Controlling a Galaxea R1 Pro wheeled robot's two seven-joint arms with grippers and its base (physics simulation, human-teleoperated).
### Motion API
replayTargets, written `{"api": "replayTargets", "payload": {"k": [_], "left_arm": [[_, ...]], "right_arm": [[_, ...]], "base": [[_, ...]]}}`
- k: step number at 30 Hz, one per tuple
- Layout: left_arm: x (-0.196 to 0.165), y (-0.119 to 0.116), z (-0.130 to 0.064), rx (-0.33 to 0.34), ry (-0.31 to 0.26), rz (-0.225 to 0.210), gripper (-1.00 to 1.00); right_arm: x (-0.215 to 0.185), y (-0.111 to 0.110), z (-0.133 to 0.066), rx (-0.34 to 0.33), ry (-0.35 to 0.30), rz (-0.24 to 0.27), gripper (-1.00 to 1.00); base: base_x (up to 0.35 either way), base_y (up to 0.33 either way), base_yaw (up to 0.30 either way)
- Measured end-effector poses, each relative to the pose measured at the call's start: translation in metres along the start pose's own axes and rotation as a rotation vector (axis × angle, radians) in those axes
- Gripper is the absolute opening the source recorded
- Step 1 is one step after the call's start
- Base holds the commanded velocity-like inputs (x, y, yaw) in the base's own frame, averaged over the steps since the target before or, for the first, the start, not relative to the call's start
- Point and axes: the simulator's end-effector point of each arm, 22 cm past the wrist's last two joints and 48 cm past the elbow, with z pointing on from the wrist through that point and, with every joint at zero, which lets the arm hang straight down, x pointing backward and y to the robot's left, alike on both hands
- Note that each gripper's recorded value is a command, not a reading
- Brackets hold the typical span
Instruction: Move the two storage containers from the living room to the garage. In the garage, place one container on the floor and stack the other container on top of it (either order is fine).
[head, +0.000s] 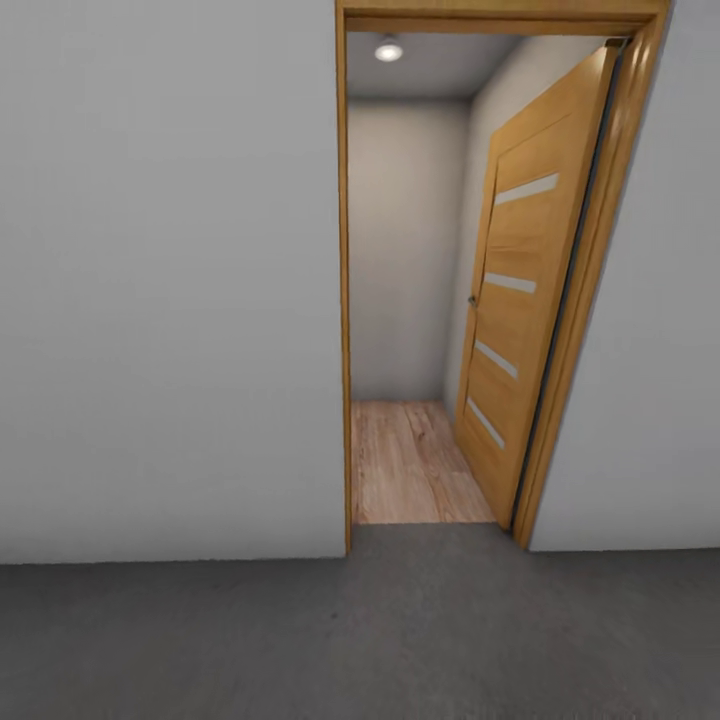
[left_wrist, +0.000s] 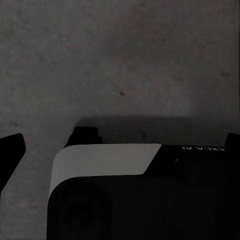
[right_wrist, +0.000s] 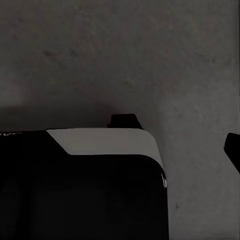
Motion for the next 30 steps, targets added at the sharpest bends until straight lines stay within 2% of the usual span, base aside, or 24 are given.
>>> {"api": "replayTargets", "payload": {"k": [30], "left_arm": [[0.0002,0.0,0.0,0.0,0.0,0.0,1.0]], "right_arm": [[-0.0004,0.0,0.0,0.0,-0.002,-0.001,1.0]], "base": [[0.0,0.0,-0.247]]}}
